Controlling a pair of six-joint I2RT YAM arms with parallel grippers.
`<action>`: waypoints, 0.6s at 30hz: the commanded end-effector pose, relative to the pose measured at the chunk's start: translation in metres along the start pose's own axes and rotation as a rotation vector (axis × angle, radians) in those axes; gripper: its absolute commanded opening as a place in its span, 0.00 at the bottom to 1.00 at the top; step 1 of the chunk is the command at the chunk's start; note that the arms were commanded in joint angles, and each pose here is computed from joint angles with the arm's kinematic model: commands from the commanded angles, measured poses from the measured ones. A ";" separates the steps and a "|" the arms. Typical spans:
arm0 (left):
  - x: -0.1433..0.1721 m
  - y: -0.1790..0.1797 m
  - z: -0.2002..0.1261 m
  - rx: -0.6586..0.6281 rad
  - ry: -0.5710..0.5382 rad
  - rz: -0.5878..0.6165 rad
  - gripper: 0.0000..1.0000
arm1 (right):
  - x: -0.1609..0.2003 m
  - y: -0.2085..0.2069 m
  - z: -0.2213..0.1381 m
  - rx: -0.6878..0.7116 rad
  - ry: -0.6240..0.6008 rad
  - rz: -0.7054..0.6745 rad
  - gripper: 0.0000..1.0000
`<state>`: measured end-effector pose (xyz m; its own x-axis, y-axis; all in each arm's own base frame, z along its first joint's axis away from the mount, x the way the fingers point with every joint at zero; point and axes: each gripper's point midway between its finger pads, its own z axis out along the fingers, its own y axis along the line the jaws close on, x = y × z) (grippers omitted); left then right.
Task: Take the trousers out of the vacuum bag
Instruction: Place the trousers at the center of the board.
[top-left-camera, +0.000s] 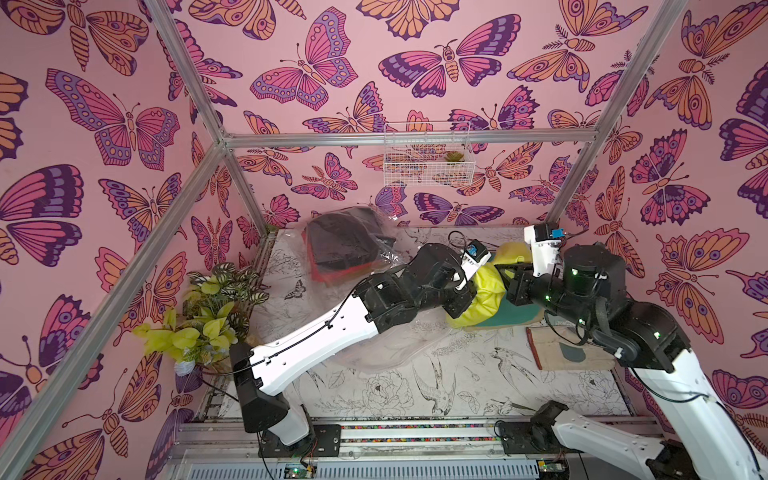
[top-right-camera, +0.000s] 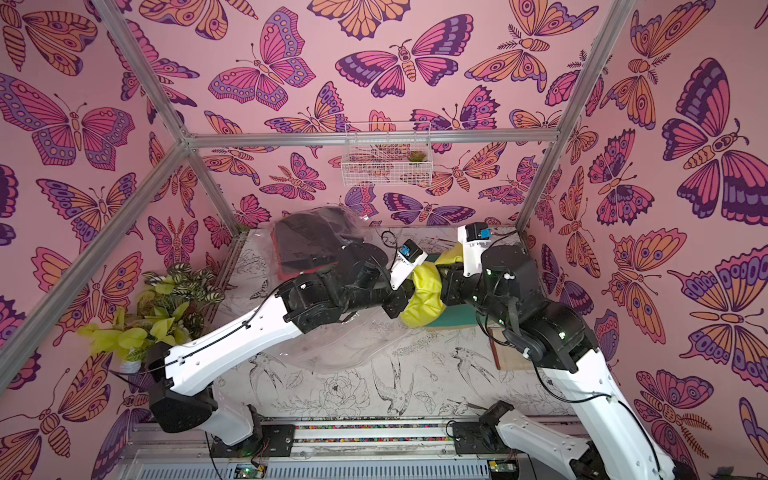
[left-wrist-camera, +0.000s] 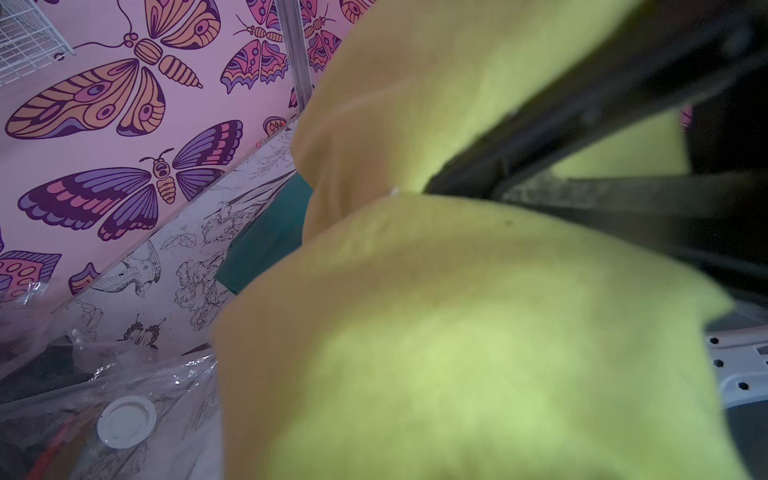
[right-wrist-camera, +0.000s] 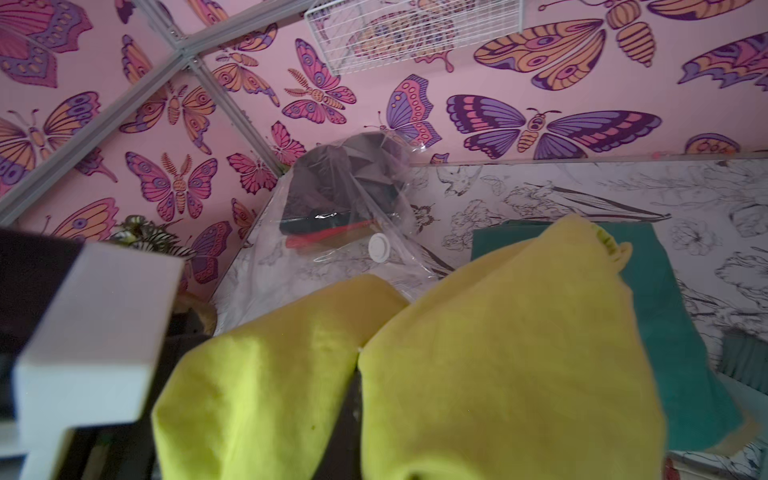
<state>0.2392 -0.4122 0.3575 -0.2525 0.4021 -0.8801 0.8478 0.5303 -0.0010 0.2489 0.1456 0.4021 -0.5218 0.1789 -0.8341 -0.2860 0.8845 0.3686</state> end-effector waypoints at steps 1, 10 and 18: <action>-0.044 0.003 -0.003 0.005 -0.139 0.058 0.00 | -0.042 -0.016 0.001 0.073 -0.158 0.066 0.00; -0.074 0.044 0.034 -0.080 -0.169 0.081 0.01 | -0.085 -0.051 0.024 0.068 -0.216 0.162 0.00; -0.103 0.098 0.058 -0.175 -0.224 0.047 0.00 | -0.119 -0.075 0.048 0.083 -0.276 0.161 0.00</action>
<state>0.3531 -0.4536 0.3746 -0.1767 0.3598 -0.9162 0.7929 0.6036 0.0841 0.3608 0.0788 0.4080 -0.4416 0.4067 -0.7997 -0.0530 0.8780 0.4758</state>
